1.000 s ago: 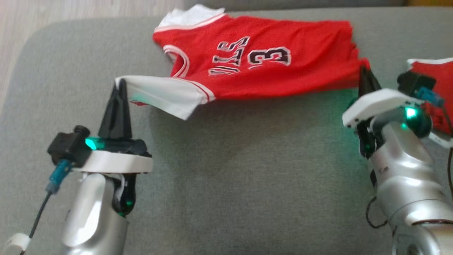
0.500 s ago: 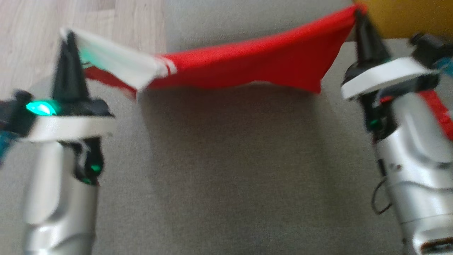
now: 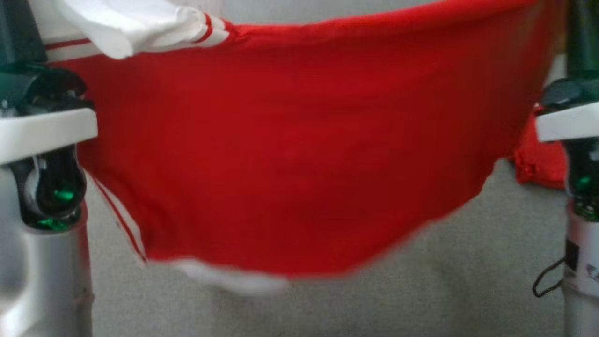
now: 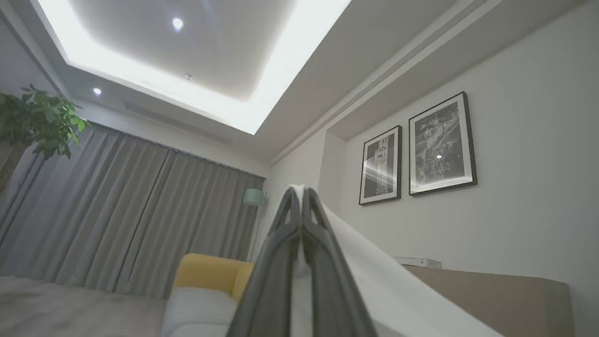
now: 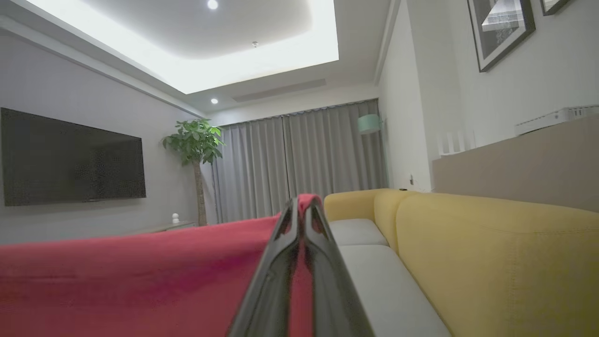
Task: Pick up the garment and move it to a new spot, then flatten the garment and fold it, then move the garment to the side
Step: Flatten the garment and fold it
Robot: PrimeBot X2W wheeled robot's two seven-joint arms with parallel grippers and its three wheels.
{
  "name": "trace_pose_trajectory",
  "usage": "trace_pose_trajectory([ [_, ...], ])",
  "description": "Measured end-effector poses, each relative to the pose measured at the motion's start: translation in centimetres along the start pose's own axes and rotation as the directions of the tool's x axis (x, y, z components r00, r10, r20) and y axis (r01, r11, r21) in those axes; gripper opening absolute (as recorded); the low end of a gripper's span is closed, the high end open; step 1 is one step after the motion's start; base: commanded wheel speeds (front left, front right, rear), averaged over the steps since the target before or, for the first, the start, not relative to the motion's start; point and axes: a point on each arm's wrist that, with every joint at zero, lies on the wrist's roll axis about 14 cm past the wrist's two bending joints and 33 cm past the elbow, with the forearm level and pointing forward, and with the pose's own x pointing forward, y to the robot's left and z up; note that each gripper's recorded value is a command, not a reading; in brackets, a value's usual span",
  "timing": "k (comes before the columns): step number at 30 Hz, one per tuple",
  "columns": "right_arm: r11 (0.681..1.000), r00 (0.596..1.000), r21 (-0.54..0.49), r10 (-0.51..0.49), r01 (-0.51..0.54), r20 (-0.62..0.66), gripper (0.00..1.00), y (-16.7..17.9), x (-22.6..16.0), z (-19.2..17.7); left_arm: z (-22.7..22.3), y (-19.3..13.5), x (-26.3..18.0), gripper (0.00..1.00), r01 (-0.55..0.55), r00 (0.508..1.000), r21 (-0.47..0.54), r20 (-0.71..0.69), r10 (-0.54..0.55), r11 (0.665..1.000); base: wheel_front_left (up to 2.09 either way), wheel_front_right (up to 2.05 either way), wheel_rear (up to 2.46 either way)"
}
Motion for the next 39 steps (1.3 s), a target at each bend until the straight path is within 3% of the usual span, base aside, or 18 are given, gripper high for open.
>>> trace_pose_trajectory([
  [7, 1.0, 0.994, 0.002, -0.001, 0.001, -0.111, 0.0, -0.3, 2.2, -3.5, -5.0, 4.2, 2.7, 0.0, -0.048, 0.985, 0.04, -0.163, 0.054, 0.998, 0.0, 0.0, 0.0],
  [12, 0.995, 0.973, -0.064, 0.063, -0.079, -0.22, 0.0, -0.3, 8.6, -9.4, -12.4, 11.1, 5.7, 0.0, -0.14, 0.938, 0.107, -0.304, 0.167, 0.984, 0.0, 0.0, 0.0],
  [16, 0.988, 0.977, -0.139, 0.042, -0.072, -0.208, 0.0, -2.0, 14.0, -11.2, -13.9, 14.8, 9.4, 0.0, -0.192, 0.943, 0.147, -0.247, 0.224, 0.97, 0.0, 0.0, 0.0],
  [20, 0.969, 0.993, -0.242, 0.017, -0.044, -0.113, 0.0, -3.8, 18.4, -10.2, -12.9, 16.0, 13.7, 0.0, -0.208, 0.967, 0.149, -0.116, 0.226, 0.967, 0.0, 0.0, 0.0],
  [23, 0.962, 0.997, -0.271, -0.006, -0.016, -0.08, 0.0, -4.9, 19.6, -10.6, -13.3, 16.5, 14.8, 0.0, -0.211, 0.97, 0.157, -0.084, 0.226, 0.965, 0.0, 0.0, 0.0],
  [32, 0.977, 0.957, -0.213, -0.062, 0.001, -0.282, 0.0, -5.7, 16.2, -19.3, -18.7, 16.7, 10.4, 0.0, -0.182, 0.94, 0.21, -0.25, 0.233, 0.961, 0.0, 0.0, 0.0],
  [35, 0.98, 0.907, -0.201, -0.085, 0.001, -0.412, 0.0, -6.2, 12.2, -23.7, -22.3, 16.9, 5.5, 0.0, -0.166, 0.894, 0.225, -0.377, 0.243, 0.96, 0.0, 0.0, 0.0],
  [39, 0.98, 0.811, -0.197, -0.101, -0.018, -0.576, 0.0, -6.3, 6.5, -28.2, -26.0, 16.8, -2.4, 0.0, -0.146, 0.799, 0.242, -0.543, 0.259, 0.959, 0.0, 0.0, 0.0],
])
